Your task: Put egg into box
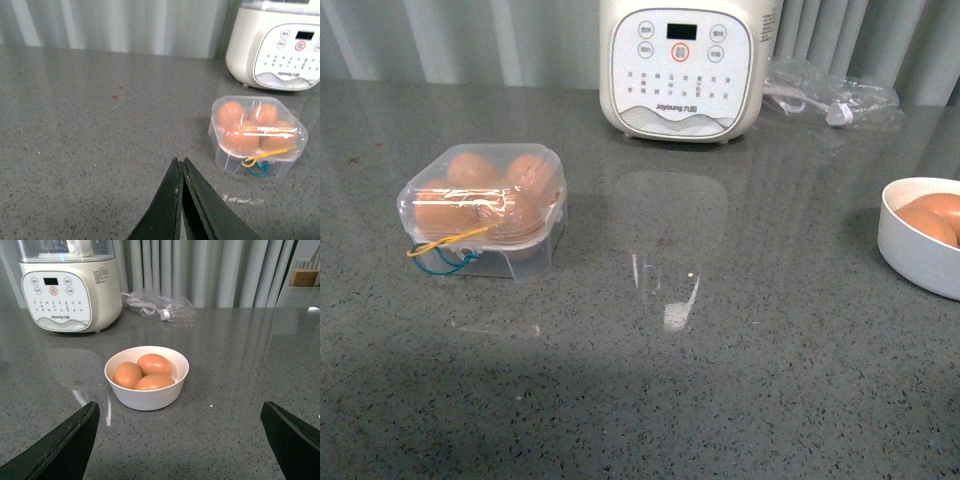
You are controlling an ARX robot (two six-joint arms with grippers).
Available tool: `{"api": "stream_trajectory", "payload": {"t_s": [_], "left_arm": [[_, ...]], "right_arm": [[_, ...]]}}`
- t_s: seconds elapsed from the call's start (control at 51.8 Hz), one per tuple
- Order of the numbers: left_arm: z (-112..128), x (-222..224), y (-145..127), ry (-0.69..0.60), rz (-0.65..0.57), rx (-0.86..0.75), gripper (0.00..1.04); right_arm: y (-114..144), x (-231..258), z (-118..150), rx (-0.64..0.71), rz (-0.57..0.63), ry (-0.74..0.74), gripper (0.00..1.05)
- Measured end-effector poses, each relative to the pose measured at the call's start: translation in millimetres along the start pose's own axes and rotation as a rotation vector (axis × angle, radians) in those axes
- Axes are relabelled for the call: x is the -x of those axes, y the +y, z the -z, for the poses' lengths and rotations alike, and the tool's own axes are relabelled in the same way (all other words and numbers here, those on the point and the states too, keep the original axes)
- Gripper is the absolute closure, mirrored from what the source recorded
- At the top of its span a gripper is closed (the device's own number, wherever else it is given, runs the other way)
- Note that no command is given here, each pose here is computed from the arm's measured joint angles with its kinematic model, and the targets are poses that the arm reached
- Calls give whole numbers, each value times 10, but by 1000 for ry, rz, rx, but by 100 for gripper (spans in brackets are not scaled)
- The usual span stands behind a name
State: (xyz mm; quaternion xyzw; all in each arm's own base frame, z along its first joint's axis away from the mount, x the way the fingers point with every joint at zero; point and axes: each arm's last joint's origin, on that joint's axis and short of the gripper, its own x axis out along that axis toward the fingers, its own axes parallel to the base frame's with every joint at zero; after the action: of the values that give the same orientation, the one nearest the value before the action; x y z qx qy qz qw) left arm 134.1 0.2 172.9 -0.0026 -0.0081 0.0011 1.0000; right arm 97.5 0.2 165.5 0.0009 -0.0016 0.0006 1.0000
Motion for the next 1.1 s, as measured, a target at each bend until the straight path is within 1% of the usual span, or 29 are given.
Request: {"api": "stream_trajectory", "payload": {"t_s": [1.043,1.101], "left_arm": [[-33,270,0,-15,0,-1,101],[7,327,0,16,1,-1,101]], "right_arm": [[0,0,0,0,0,0,7],[0,0,0,0,0,0,7]]}}
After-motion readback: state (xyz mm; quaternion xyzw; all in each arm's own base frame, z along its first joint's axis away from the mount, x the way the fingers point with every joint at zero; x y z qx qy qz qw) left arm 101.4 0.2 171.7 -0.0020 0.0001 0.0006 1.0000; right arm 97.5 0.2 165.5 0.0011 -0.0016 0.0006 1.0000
